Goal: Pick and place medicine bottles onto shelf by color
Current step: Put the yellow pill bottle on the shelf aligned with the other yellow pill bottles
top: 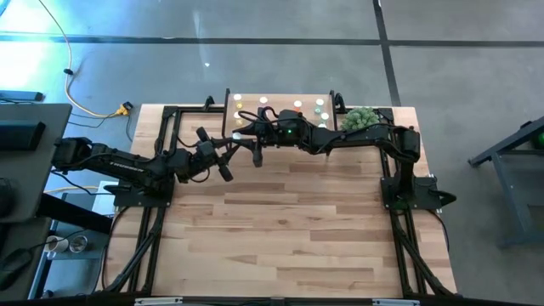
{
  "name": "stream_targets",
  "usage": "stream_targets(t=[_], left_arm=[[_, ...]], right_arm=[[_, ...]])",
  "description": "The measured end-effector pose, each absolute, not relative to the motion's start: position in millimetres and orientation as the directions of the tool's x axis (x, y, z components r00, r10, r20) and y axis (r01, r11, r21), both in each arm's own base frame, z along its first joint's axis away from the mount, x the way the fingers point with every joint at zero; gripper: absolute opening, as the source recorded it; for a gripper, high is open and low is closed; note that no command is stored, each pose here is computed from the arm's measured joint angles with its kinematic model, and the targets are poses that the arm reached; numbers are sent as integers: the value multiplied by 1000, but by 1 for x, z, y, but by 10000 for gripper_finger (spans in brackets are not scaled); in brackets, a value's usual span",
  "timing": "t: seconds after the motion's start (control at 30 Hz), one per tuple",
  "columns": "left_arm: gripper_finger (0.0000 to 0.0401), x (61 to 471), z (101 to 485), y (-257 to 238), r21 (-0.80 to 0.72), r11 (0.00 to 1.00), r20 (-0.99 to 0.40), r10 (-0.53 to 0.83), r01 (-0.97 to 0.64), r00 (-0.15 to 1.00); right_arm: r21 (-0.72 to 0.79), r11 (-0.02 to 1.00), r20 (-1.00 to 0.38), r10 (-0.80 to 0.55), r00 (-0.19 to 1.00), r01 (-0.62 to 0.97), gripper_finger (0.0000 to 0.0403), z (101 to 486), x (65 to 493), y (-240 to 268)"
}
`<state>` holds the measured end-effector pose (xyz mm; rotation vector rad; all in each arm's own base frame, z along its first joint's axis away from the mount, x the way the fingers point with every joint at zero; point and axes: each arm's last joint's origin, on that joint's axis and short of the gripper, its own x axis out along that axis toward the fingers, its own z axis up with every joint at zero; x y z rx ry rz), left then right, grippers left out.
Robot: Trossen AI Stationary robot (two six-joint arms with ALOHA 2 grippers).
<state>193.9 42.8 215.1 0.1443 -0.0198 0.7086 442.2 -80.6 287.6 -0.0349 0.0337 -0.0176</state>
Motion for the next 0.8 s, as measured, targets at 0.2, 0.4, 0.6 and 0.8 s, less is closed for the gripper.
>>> stream_targets(t=[0.2, 0.4, 0.6, 0.8], left_arm=[[149, 194, 213, 43, 137, 745, 48, 653, -652, 756], [187, 193, 208, 44, 136, 704, 0, 704, -697, 711], [210, 191, 205, 45, 110, 665, -23, 745, -739, 667], [211, 190, 205, 46, 111, 640, -23, 767, -760, 642]], right_arm=[[-19, 1000, -37, -23, 999, 22, 115, 287, 442, -81], [-19, 999, -34, -47, 998, 46, 115, 287, 441, -86], [-20, 995, -35, -100, 994, 99, 115, 287, 439, -95], [-21, 991, -35, -129, 991, 129, 115, 288, 437, -105]])
